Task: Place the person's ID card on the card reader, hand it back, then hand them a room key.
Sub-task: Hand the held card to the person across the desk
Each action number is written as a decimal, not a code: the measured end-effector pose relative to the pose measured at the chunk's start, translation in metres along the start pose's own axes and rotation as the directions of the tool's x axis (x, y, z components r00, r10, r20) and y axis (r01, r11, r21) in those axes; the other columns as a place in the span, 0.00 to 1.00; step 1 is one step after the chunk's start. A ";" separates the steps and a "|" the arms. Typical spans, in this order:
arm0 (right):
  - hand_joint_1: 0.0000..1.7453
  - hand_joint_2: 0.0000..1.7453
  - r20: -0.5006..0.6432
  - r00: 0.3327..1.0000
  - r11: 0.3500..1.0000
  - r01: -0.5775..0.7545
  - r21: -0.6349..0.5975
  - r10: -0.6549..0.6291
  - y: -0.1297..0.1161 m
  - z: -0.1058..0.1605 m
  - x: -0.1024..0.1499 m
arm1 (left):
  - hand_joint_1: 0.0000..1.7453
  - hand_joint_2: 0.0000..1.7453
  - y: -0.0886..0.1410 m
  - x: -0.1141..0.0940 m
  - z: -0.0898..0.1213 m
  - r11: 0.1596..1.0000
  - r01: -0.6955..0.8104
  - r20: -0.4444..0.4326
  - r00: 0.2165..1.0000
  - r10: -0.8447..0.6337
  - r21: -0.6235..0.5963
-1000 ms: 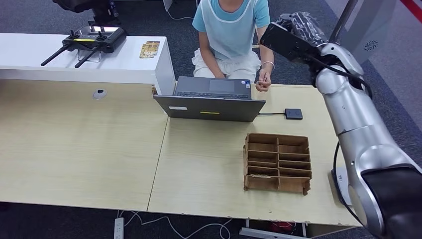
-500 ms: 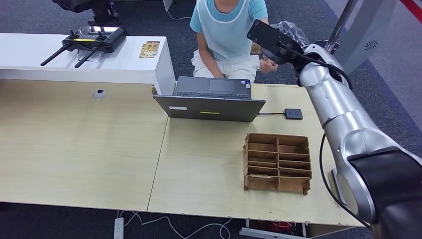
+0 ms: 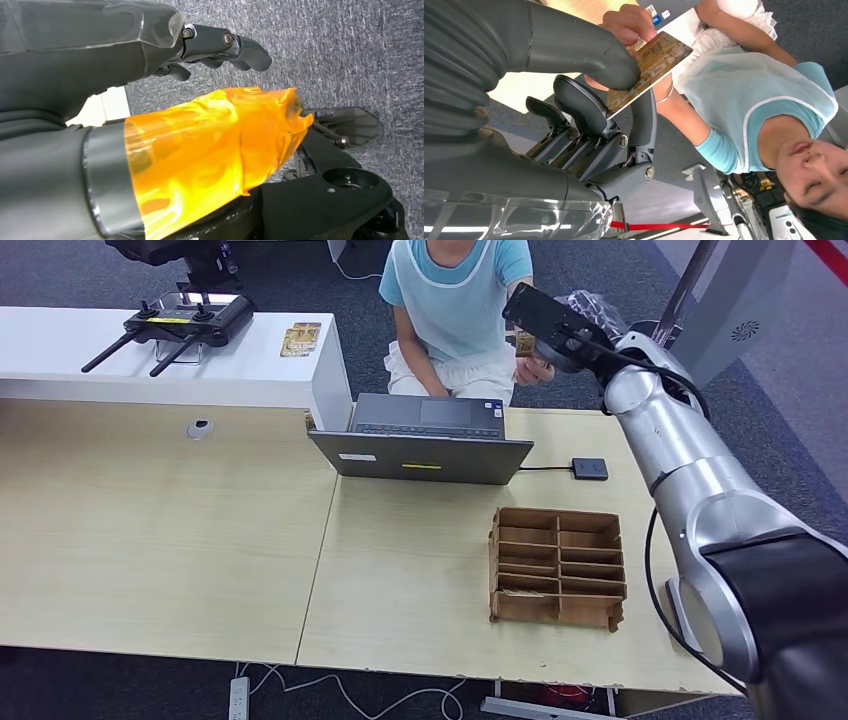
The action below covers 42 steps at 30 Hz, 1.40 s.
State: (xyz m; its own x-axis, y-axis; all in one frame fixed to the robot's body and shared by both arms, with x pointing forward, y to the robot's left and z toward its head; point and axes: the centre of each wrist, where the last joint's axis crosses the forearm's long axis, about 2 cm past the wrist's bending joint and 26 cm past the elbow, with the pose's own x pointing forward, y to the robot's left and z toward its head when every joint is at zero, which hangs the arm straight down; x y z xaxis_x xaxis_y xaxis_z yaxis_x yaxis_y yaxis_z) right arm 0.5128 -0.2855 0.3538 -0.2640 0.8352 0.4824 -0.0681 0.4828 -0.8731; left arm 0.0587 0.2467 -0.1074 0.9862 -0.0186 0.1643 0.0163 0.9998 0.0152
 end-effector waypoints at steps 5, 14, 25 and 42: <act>0.00 1.00 -0.008 1.000 1.000 0.004 -0.002 -0.004 0.001 0.000 -0.002 | 0.00 0.00 0.000 0.000 0.000 1.000 0.000 0.000 1.000 0.000 -0.001; 0.00 1.00 -0.008 1.000 0.999 -0.008 -0.032 0.008 -0.001 0.001 -0.003 | 0.00 0.00 -0.001 0.000 0.000 1.000 -0.001 -0.003 1.000 0.001 -0.003; 0.00 1.00 0.089 0.988 0.967 -0.101 -0.234 0.125 -0.016 0.004 0.013 | 0.00 0.00 -0.004 0.000 0.000 1.000 0.007 -0.018 1.000 -0.007 -0.008; 0.00 1.00 0.492 0.852 0.855 0.382 -0.350 -0.179 0.030 0.111 -0.001 | 0.00 0.00 -0.013 -0.002 0.002 0.999 -0.045 -0.024 0.999 0.045 0.004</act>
State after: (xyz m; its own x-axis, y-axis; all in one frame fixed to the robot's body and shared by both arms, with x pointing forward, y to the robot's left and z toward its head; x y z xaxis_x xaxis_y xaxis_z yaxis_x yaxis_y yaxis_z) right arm 0.4046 -0.3011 0.3191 -0.6862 0.4954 0.5327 0.1779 0.8243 -0.5375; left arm 0.0563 0.2341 -0.1064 0.9897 0.0265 0.1410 -0.0285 0.9995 0.0122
